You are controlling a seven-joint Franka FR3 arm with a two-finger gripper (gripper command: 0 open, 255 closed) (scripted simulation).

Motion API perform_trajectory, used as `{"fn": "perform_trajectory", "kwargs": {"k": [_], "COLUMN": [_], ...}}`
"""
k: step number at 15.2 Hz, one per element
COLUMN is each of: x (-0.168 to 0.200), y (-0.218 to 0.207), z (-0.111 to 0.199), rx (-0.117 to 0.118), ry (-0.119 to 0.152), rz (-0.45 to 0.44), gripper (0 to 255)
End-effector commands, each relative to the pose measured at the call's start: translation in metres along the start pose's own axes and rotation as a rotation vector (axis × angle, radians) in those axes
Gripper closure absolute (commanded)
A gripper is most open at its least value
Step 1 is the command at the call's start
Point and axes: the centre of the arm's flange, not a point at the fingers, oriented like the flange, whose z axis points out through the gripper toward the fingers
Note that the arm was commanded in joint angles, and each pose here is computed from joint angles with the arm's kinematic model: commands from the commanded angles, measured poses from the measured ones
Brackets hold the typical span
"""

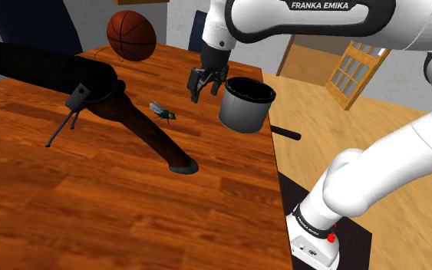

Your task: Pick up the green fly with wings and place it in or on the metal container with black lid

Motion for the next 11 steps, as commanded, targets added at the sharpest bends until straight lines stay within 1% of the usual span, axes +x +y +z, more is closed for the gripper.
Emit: {"fn": "perform_trajectory", "kwargs": {"k": [1,10,11], "x": [0.019,0.112,0.118], "y": [-0.01,-0.07,-0.074], "z": [0.015,0.077,0.081], "rx": [-0.014,-0.076,-0.079], "ry": [-0.006,-0.037,-0.038], "rz": [0.015,0.076,0.079], "gripper": [0,0,0]}}
